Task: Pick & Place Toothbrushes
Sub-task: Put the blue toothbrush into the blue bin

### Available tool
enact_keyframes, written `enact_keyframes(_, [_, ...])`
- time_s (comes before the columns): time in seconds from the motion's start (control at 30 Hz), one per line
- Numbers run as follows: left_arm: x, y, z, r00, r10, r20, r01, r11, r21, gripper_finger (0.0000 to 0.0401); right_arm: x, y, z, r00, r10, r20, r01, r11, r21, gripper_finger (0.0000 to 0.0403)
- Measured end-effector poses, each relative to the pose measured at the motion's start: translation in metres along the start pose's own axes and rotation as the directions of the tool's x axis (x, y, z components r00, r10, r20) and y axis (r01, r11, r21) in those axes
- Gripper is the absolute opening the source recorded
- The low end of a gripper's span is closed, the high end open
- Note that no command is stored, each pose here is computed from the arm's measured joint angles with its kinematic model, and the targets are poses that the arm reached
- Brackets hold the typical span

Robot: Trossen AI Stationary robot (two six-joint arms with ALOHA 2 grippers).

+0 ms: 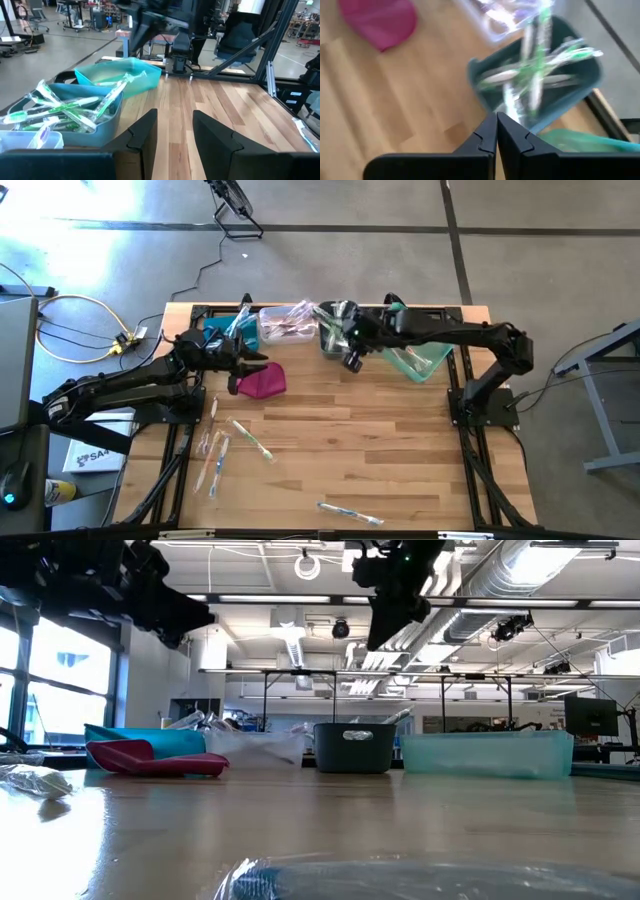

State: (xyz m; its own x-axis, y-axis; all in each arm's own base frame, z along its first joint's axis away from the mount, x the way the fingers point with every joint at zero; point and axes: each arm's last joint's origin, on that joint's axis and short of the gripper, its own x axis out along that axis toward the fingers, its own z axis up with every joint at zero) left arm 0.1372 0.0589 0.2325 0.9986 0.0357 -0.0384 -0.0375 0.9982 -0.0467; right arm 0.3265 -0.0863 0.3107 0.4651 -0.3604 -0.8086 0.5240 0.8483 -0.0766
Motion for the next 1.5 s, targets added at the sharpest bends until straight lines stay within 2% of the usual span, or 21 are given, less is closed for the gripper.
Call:
enact_keyframes(0.3, [0.0,0.0,-0.002,1.0,0.001,-0.016,-0.001,1.0,-0.01,0.0122,-0.012,0.044,-0.014,0.993,0.112,-0.032,-0.114,0.991,-0.068,0.0003])
enact_keyframes(0.57, [0.0,0.0,-0.002,1.0,0.005,-0.016,-0.005,1.0,-0.011,0.0122,-0.027,0.079,-0.034,0.984,0.154,-0.086,-0.159,0.986,-0.058,0.0003])
enact_keyframes(1.07, [0.0,0.0,-0.002,1.0,0.004,-0.016,-0.005,0.999,-0.037,0.0122,-0.067,0.151,-0.082,0.948,0.293,-0.126,-0.301,0.952,-0.048,0.0003])
enact_keyframes(1.27, [0.0,0.0,-0.002,1.0,0.004,-0.016,-0.005,0.999,-0.037,0.0122,-0.082,0.171,-0.099,0.929,0.346,-0.132,-0.345,0.938,0.028,0.0003])
enact_keyframes(1.37, [0.0,0.0,-0.002,1.0,0.004,-0.016,-0.005,0.999,-0.037,0.0122,-0.089,0.179,-0.107,0.904,0.396,-0.162,-0.391,0.918,0.066,0.0003])
enact_keyframes(1.5, [0.0,0.0,-0.002,1.0,0.004,-0.016,-0.004,0.999,-0.037,0.0122,-0.098,0.189,-0.118,0.832,0.49,-0.26,-0.478,0.871,0.111,0.0003])
